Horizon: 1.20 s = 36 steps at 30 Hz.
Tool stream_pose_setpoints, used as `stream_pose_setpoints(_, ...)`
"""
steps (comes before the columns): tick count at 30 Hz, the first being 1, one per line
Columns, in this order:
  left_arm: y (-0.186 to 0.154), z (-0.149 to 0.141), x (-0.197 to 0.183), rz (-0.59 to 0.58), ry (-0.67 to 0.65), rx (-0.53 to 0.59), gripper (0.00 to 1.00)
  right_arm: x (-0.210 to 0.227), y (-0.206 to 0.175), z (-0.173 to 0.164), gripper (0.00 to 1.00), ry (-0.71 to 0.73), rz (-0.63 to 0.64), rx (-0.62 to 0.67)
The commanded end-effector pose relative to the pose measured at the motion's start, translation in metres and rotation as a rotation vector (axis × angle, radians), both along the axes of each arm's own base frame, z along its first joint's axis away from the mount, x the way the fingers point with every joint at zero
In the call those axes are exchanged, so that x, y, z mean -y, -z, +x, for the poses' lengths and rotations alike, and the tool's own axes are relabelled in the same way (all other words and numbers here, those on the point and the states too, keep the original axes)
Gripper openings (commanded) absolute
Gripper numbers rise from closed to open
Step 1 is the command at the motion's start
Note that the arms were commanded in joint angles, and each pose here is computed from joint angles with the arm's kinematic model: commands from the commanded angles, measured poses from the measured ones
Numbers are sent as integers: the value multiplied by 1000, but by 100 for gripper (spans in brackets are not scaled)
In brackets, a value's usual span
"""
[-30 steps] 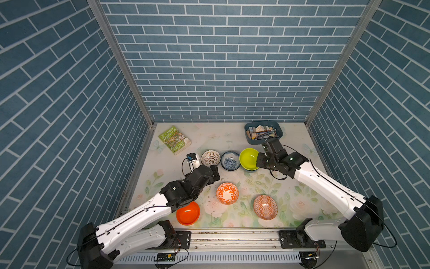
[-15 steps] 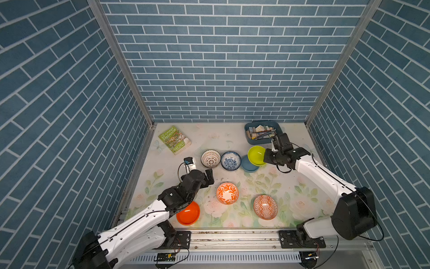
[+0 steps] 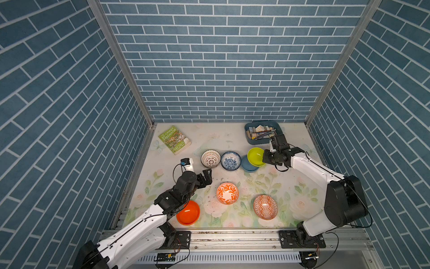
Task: Stack the bowls
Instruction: Place the bowl on the bowl.
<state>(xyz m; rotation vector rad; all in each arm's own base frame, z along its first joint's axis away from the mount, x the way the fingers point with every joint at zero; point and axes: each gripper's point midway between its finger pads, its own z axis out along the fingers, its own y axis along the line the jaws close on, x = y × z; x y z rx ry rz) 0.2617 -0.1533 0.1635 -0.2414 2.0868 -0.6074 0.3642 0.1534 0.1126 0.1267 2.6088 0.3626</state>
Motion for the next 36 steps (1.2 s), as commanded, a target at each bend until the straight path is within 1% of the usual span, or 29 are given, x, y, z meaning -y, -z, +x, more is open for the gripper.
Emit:
stream_pose_setpoints(1, -3, 3, 2, -8, 13, 15, 100, -5, 4, 7, 0, -7, 20, 17)
stream_pose_setpoints(9, -4, 2, -2, -25, 10, 24, 100, -15, 16, 15, 0, -19, 10, -8)
stream_pose_setpoints(14, -3, 2, -3, -34, 10, 25, 100, -23, 27, 17, 0, -34, -22, -29)
stream_pose_setpoints(28, -1, 3, -7, -56, 6, 25, 100, -35, 31, 16, 0, -34, -77, -42)
stream_pose_setpoints(32, -2, 2, -8, -61, 3, 28, 100, -37, 30, 15, 11, -32, -75, -46)
stream_pose_setpoints(36, 0, 3, -9, -61, 1, 24, 100, -40, 29, 11, 14, -36, -74, -48)
